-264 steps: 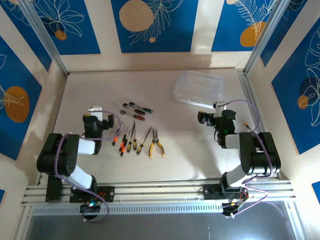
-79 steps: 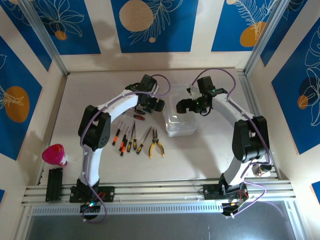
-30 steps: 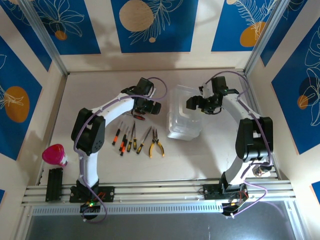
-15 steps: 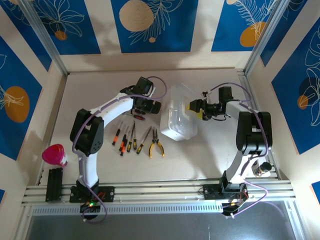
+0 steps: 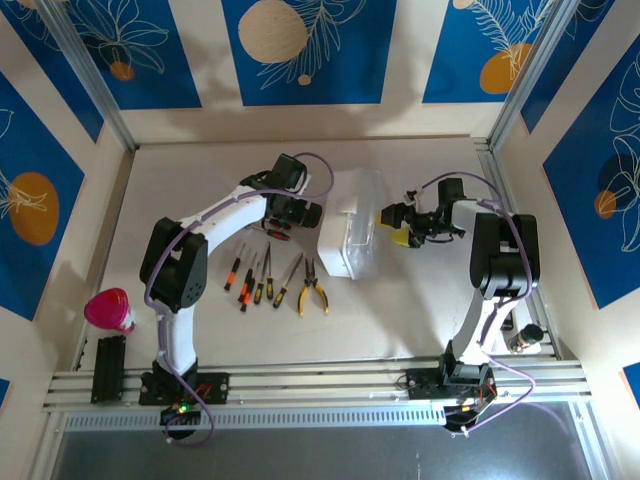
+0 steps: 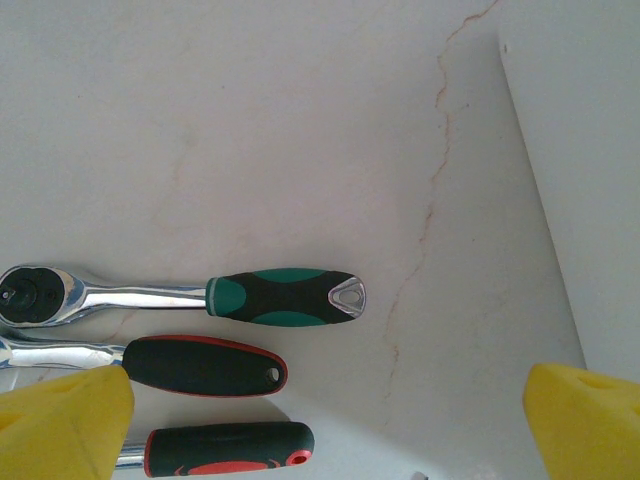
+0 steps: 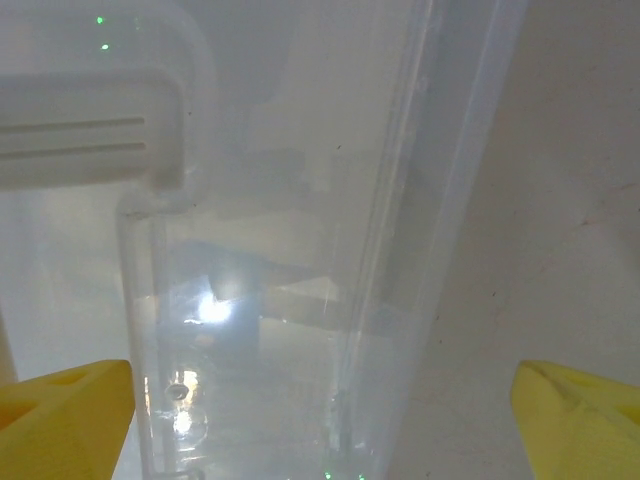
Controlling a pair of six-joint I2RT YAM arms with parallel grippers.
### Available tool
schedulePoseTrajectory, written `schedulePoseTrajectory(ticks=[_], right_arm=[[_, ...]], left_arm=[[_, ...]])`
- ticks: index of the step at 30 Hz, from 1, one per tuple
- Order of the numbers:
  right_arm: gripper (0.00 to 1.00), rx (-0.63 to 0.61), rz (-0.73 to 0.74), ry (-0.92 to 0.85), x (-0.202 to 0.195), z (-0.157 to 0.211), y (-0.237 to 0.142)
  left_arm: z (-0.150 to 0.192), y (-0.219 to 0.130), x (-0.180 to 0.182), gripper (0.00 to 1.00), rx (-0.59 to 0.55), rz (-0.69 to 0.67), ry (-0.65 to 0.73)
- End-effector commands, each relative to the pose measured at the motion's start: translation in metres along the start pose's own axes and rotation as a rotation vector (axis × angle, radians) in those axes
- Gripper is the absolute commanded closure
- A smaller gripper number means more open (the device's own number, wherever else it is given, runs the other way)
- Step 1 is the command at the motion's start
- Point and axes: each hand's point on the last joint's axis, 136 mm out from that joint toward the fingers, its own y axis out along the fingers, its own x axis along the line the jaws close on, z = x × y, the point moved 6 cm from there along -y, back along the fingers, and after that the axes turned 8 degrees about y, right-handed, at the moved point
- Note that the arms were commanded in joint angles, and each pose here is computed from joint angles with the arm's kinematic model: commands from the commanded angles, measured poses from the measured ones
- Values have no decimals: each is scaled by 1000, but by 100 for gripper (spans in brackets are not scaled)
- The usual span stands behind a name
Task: Pack the tool kit
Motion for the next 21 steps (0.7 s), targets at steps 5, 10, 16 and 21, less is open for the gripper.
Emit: schedulePoseTrajectory(ticks=[5,10,16,21], right_arm=[[3,-32,50,-41,22,-5,-16],[1,-96,157,-17,32,-6,-36],[1,-176,256,-22,50,-2,-62],[0,-232,277,-59,78,3,-69]], left_arm=[[0,-15,4,0,-3,-6,4],[-5,-23,9,0,-22,-13,-43],[-20,-49,12,0,-59,79,-103],[-33,-75,6,0,-112,130,-59]])
